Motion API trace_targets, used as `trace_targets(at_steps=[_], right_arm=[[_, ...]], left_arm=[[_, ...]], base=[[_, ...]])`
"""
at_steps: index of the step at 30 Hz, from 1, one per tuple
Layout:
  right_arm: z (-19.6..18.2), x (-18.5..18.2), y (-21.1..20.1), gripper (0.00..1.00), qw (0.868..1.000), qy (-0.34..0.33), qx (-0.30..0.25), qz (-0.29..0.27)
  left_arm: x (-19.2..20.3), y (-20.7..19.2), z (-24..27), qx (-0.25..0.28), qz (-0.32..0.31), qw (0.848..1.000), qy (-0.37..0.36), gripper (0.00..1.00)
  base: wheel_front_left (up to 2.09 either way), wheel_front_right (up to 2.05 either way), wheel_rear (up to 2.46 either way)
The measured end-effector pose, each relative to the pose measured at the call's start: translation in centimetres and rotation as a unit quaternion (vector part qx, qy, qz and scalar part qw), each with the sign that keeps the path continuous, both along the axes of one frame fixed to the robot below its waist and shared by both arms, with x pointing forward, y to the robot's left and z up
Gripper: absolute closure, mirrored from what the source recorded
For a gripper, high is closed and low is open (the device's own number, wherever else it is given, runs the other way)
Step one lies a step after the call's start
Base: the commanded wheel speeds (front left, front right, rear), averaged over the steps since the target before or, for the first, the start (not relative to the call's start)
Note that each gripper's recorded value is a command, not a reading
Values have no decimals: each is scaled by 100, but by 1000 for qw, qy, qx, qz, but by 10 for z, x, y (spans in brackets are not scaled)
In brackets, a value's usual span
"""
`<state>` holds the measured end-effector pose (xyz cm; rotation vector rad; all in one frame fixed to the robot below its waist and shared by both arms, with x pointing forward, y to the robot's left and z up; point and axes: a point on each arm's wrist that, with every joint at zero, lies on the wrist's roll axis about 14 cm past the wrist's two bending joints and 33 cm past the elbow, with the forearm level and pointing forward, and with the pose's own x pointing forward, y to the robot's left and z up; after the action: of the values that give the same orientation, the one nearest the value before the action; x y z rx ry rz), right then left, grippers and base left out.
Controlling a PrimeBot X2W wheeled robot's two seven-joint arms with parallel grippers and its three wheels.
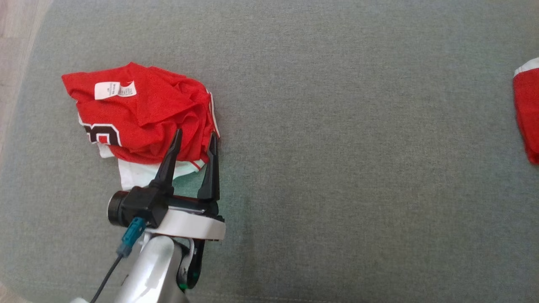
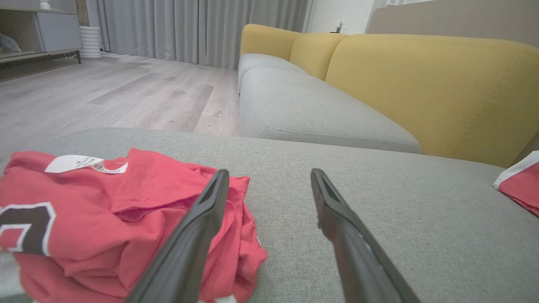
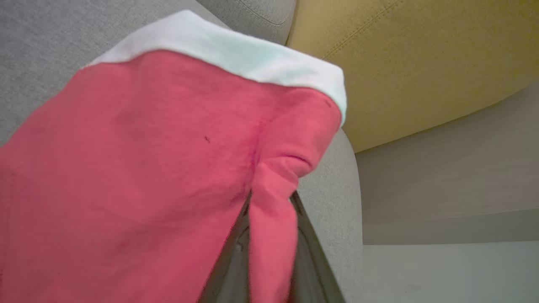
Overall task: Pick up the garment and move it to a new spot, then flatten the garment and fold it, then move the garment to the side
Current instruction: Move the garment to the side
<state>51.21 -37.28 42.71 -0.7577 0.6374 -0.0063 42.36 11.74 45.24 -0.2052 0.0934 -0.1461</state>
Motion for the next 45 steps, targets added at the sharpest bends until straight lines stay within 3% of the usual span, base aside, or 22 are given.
trace_targets(at_steps=[9, 10, 11, 12, 21, 27, 32, 39, 45], right_arm=[[5, 8, 0, 100, 1000, -8, 4, -5], [6, 7, -2, 95, 1000, -10, 6, -9], [7, 7, -3, 18, 1000, -12, 8, -12], [8, 7, -4, 0, 1000, -14, 10, -16], [34, 13, 15, 0, 996, -72, 50, -9], [70, 18, 55, 0, 981, -161, 106, 30], [94, 9, 108, 0, 954, -228, 182, 67], [130, -19, 164, 0, 894, -314, 307, 88], [91, -66, 196, 0, 867, -295, 397, 57]], left_arm=[[-1, 4, 0, 2, 5, 1000, 1, 0], [-1, 4, 0, 2, 5, 1000, 0, 0], [-1, 4, 1, 2, 5, 1000, 0, 0], [-1, 4, 1, 2, 5, 1000, -1, 0], [-3, 1, 15, 0, 2, 1000, -20, 0], [-12, -3, 24, -1, -2, 1000, -31, 0], [-17, -7, 38, 1, -8, 999, -50, 0], [-29, -17, 53, 1, -24, 997, -71, 0], [-40, -19, 56, -3, -26, 997, -74, 0]], base=[[0, 0, 0], [0, 0, 0], [0, 0, 0], [0, 0, 0], [0, 0, 0], [0, 0, 0], [0, 0, 0], [0, 0, 0], [0, 0, 0]])
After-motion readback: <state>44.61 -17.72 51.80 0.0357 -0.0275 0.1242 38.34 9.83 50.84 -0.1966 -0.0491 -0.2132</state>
